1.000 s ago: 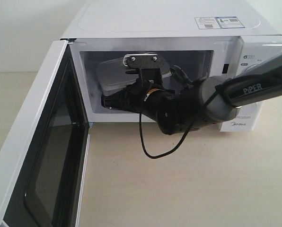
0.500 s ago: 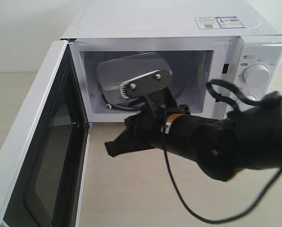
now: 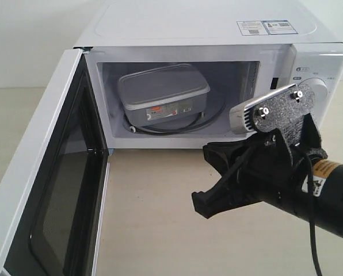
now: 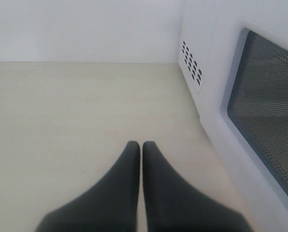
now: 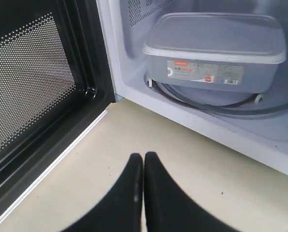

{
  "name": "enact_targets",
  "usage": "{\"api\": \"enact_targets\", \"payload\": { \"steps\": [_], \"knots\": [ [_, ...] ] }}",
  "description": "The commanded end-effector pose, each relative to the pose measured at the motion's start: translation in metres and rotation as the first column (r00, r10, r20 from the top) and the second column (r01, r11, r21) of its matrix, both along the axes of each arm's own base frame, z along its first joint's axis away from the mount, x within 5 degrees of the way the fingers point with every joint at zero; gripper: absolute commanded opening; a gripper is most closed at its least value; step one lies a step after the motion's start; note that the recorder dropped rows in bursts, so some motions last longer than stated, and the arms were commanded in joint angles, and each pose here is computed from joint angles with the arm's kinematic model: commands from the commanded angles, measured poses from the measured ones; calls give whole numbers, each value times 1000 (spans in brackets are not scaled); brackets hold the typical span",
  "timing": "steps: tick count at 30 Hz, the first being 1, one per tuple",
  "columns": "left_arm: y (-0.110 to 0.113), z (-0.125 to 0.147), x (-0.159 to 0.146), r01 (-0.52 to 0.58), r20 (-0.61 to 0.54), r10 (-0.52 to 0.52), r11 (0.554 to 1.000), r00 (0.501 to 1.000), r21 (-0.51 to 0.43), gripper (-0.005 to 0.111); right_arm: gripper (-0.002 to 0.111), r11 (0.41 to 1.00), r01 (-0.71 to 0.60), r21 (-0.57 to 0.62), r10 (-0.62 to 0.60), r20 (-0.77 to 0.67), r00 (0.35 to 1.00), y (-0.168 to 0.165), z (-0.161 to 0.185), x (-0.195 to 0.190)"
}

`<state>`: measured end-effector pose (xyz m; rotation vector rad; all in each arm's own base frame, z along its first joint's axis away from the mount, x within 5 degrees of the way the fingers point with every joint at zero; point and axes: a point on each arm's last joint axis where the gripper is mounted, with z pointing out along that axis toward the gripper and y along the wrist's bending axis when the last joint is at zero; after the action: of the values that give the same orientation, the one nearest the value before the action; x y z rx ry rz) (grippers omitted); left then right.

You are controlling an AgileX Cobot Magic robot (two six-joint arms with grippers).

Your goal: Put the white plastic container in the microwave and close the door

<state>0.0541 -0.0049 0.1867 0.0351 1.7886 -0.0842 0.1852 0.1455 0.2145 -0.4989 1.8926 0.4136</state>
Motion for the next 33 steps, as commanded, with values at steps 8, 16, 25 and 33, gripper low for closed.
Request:
{"api": "enact_targets", "payload": {
  "steps": [8,16,25,33],
  "knots": [
    [0,-1,0,-2,2,2,1000,1000,-11,4,0,999,-14,-37,17,62,998,-3,5,-2],
    [0,-1,0,-2,2,2,1000,1000,-11,4,0,950,256,177,-244,-89,966,-70,43,-12],
    [0,-1,0,-2,0,2,1000,1000,-10,4,0,864,487,124,-503,185,845,-141,67,-82],
    [0,-1,0,-2,0,2,1000,1000,-10,4,0,828,540,152,-561,197,804,-146,-5,-114]
  ]
}}
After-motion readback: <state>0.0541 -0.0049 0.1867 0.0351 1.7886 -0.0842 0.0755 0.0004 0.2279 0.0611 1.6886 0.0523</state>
